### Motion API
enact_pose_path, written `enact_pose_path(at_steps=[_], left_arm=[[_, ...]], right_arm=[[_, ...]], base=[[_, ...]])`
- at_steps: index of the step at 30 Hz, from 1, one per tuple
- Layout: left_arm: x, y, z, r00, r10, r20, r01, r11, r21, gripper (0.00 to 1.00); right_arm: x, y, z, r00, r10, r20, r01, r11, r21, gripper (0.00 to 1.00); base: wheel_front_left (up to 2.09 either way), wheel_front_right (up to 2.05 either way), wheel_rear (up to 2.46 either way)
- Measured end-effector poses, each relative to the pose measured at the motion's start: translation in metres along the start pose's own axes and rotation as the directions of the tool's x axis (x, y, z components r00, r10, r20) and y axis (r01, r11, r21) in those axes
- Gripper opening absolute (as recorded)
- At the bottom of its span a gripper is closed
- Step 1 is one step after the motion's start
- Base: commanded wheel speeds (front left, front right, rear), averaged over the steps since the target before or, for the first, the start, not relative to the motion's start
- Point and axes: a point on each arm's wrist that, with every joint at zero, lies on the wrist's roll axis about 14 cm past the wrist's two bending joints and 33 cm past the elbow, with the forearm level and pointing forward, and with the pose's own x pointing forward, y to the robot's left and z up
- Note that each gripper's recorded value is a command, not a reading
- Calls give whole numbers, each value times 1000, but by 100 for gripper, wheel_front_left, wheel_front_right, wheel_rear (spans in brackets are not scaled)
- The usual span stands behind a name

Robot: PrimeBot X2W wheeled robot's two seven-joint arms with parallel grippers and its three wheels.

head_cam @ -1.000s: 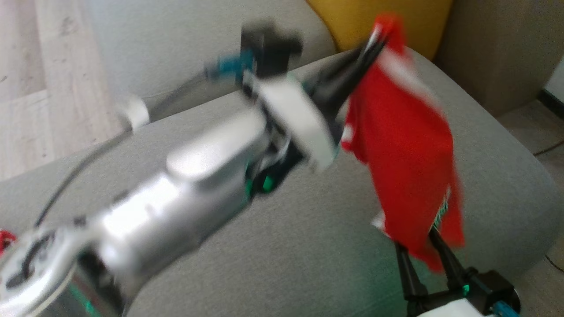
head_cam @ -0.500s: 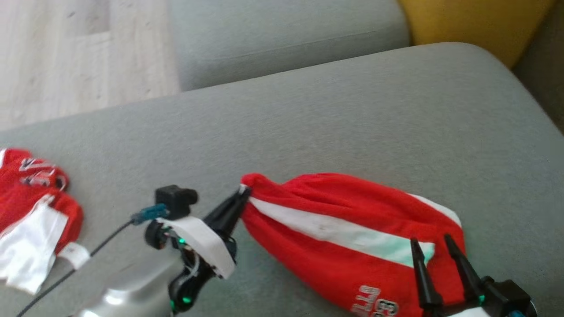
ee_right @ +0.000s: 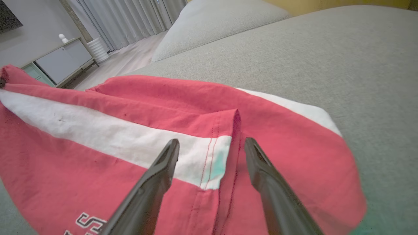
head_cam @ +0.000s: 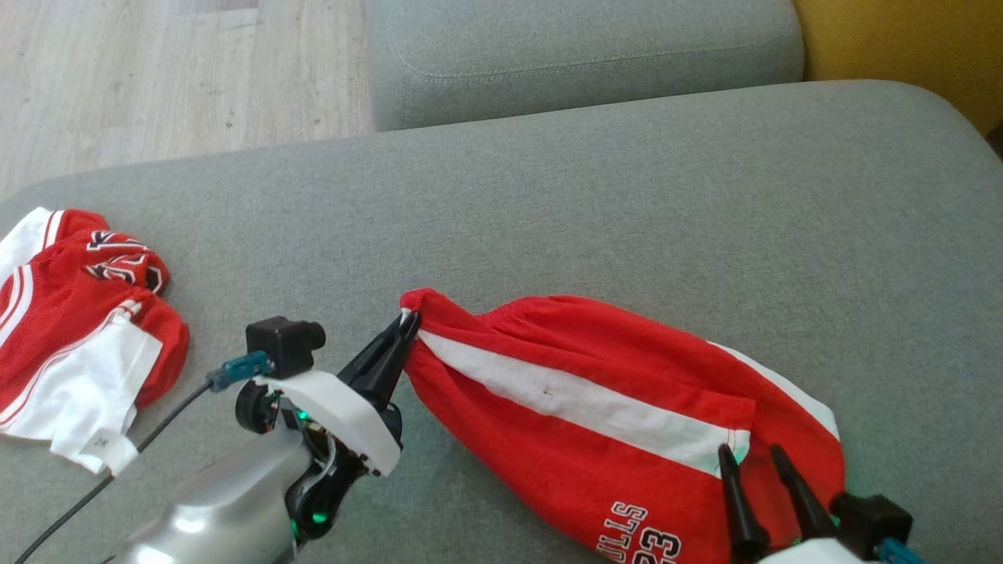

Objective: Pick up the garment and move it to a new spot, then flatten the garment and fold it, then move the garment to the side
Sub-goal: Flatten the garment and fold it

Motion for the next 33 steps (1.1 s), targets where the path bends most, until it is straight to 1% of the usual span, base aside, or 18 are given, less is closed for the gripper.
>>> enact_pose_path(at_steps=[3, 10, 16, 17, 18, 20, 21, 22, 24, 25, 27, 30, 33], left_arm=[[1, 1, 1, 1000, 0, 1, 0, 1000, -1, 0], [4, 4, 7, 1000, 1, 9, -1, 1000, 9, 0], [7, 5, 8, 1000, -1, 7, 1, 1000, 11, 0], [7, 6, 8, 1000, -1, 6, 1, 1000, 11, 0], [7, 6, 8, 1000, -1, 5, 1, 1000, 11, 0], [8, 6, 7, 1000, -2, 4, 2, 1000, 12, 0], [8, 5, 7, 1000, -3, 3, 3, 1000, 11, 0], [8, 5, 7, 1000, -3, 2, 3, 1000, 11, 0], [8, 6, 6, 1000, -3, -1, 3, 1000, 11, 0], [9, 6, 6, 1000, -4, -2, 4, 1000, 11, 0], [9, 6, 6, 1000, -4, -4, 4, 1000, 11, 0], [13, 6, 10, 1000, -12, 2, 12, 1000, 19, 0], [24, 6, 29, 999, -33, 32, 31, 998, 61, 0]], right_arm=[[8, 3, 0, 1000, 9, -5, -9, 1000, 19, 100], [14, 9, -19, 997, 24, -77, -19, 998, 65, 100], [21, 14, -14, 997, 42, -67, -38, 997, 64, 100], [21, 15, -14, 997, 45, -66, -40, 997, 65, 95], [21, 16, -14, 997, 46, -67, -42, 997, 67, 87], [21, 17, -17, 996, 50, -75, -45, 996, 72, 67], [20, 18, -19, 995, 54, -82, -48, 996, 71, 46], [20, 19, -21, 994, 57, -89, -51, 996, 73, 41], [20, 20, -23, 994, 58, -96, -50, 995, 81, 13], [22, 20, -20, 994, 63, -90, -56, 996, 73, 0], [26, 17, -11, 996, 63, -67, -59, 996, 63, 0], [36, 9, 15, 999, 47, 7, -47, 997, 52, 0], [53, 2, 61, 990, 34, 139, -39, 999, 37, 0]], base=[[0, 0, 0], [0, 0, 0], [0, 0, 0], [0, 0, 0], [0, 0, 0], [0, 0, 0], [0, 0, 0], [0, 0, 0], [0, 0, 0], [0, 0, 0], [0, 0, 0], [0, 0, 0], [0, 0, 0]])
